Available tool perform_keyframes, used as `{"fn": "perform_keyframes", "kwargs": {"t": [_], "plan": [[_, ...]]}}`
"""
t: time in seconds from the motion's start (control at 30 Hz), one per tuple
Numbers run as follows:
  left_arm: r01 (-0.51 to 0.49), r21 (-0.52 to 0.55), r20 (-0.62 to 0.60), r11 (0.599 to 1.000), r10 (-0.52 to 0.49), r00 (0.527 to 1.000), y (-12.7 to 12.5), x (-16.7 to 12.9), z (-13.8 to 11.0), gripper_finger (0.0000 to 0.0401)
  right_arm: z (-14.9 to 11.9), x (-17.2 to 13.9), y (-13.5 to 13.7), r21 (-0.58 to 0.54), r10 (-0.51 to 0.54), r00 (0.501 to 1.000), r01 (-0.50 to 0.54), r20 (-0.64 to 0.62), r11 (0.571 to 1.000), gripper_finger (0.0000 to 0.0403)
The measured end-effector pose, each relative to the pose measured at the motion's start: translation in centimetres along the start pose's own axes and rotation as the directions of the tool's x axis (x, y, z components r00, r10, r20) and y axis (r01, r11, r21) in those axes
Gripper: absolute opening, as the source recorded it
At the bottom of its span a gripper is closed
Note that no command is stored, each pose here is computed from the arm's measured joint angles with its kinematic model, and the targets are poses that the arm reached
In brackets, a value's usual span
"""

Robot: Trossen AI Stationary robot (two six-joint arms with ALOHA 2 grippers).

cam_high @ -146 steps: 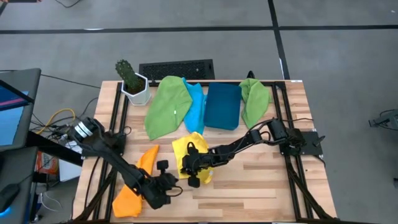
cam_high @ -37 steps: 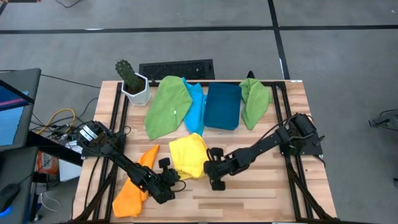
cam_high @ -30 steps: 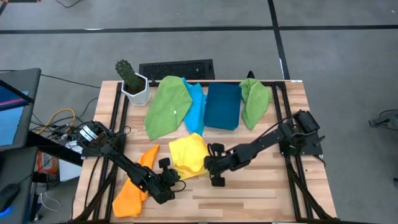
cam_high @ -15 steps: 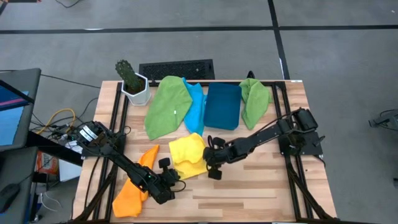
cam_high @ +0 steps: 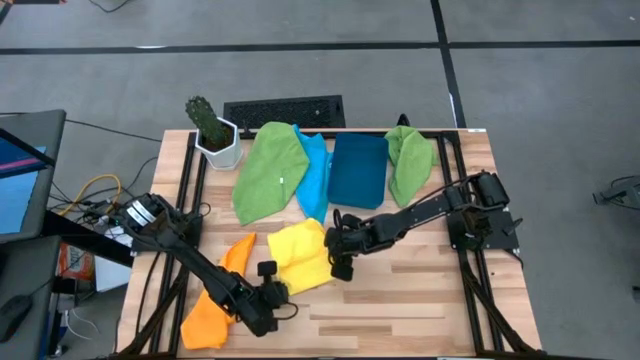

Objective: Fold microfiber towels
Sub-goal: Fold the yellow towel

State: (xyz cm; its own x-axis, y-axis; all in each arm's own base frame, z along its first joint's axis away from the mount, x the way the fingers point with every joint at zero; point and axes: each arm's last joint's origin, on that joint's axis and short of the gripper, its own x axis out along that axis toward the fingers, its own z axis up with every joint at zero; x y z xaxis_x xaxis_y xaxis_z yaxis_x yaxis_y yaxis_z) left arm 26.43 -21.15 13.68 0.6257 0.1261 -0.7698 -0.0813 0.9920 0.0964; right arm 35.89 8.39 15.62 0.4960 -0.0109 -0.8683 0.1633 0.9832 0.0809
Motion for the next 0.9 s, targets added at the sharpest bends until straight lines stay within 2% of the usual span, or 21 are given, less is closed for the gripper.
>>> {"fn": "perform_keyframes", "kwargs": {"t": [0.2, 0.3, 0.4, 0.47, 0.57, 0.7, 0.8, 0.9], "plan": [[-0.079, 0.088, -0.019, 0.993, 0.081, 0.997, -0.1, -1.5, 2.2, 0.0000, 0.6, -0.1, 0.6, -0.018, 0.037, 0.997, -0.036, 0.074, 0.999, 0.0214], [-0.162, 0.102, -0.046, 0.982, 0.168, 0.985, 0.7, -3.6, 3.5, 0.0000, 1.0, -0.6, 1.7, -0.040, 0.085, 0.986, -0.079, 0.145, 0.996, 0.0212], [-0.270, 0.051, 0.003, 0.961, 0.271, 0.963, 1.9, -6.6, 4.2, 0.0000, 1.3, -1.1, 3.1, -0.062, 0.130, 0.969, -0.119, 0.211, 0.991, 0.0207], [-0.341, -0.003, 0.057, 0.940, 0.341, 0.938, 3.1, -8.2, 3.9, 0.0000, 1.2, -1.2, 3.6, -0.060, 0.145, 0.964, -0.135, 0.223, 0.989, 0.0202], [-0.382, -0.092, 0.053, 0.919, 0.388, 0.920, 5.0, -7.9, 1.7, 0.0000, 1.2, -1.4, 4.3, -0.044, 0.167, 0.953, -0.161, 0.254, 0.986, 0.0195], [-0.318, -0.177, 0.068, 0.932, 0.334, 0.940, 6.4, -5.1, -0.8, 0.0000, 1.1, -1.7, 5.4, -0.055, 0.203, 0.936, -0.195, 0.287, 0.979, 0.0183], [-0.179, -0.136, 0.097, 0.974, 0.193, 0.976, 6.4, -3.2, -1.3, 0.0000, 0.7, -1.9, 6.2, -0.051, 0.218, 0.934, -0.212, 0.282, 0.976, 0.0172], [-0.133, -0.080, 0.050, 0.988, 0.137, 0.989, 7.1, -1.5, -1.9, 0.0000, 0.0, -2.1, 7.1, -0.048, 0.233, 0.935, -0.229, 0.266, 0.972, 0.0163]]}}
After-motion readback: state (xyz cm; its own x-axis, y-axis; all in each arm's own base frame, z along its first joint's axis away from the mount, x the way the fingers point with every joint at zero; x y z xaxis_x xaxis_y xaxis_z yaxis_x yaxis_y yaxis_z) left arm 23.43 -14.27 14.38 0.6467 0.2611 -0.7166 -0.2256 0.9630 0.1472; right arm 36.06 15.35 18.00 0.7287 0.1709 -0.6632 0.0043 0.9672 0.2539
